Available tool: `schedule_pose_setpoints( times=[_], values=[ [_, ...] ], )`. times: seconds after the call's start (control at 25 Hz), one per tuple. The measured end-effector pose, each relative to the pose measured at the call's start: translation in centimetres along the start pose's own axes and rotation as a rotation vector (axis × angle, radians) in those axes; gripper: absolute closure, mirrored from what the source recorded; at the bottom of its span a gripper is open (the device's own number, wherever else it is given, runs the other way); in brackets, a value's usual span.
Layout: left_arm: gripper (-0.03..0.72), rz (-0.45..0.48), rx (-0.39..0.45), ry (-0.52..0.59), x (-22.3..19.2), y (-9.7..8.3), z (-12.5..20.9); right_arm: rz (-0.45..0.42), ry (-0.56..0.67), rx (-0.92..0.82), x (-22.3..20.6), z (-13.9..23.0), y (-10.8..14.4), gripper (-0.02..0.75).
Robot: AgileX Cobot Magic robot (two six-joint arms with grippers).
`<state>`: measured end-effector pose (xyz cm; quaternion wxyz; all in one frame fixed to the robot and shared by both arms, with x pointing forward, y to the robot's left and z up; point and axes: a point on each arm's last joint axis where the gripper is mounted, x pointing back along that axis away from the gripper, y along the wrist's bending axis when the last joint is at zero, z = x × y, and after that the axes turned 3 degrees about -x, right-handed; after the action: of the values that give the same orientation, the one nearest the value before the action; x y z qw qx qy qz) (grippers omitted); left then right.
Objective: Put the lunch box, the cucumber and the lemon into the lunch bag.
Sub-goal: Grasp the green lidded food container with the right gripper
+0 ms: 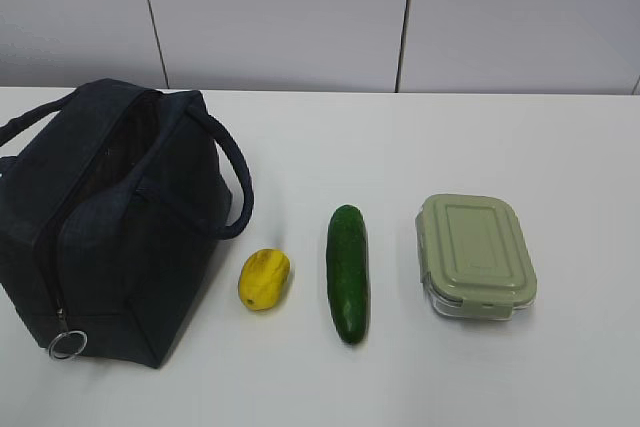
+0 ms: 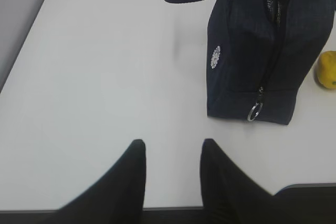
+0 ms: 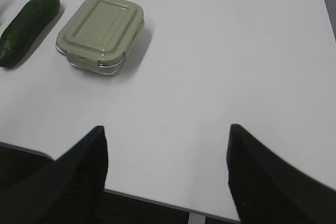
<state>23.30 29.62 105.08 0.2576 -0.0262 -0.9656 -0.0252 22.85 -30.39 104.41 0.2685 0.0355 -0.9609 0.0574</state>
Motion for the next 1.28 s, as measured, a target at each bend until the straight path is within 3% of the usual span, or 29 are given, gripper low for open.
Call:
schedule_pose_setpoints(
  times=[1.28],
  values=[
    [0.450,0.000,0.000,0.000,0.00,0.00,0.00,0.000,0.000,0.000,0.00,0.00,0.00,0.209]
  ],
)
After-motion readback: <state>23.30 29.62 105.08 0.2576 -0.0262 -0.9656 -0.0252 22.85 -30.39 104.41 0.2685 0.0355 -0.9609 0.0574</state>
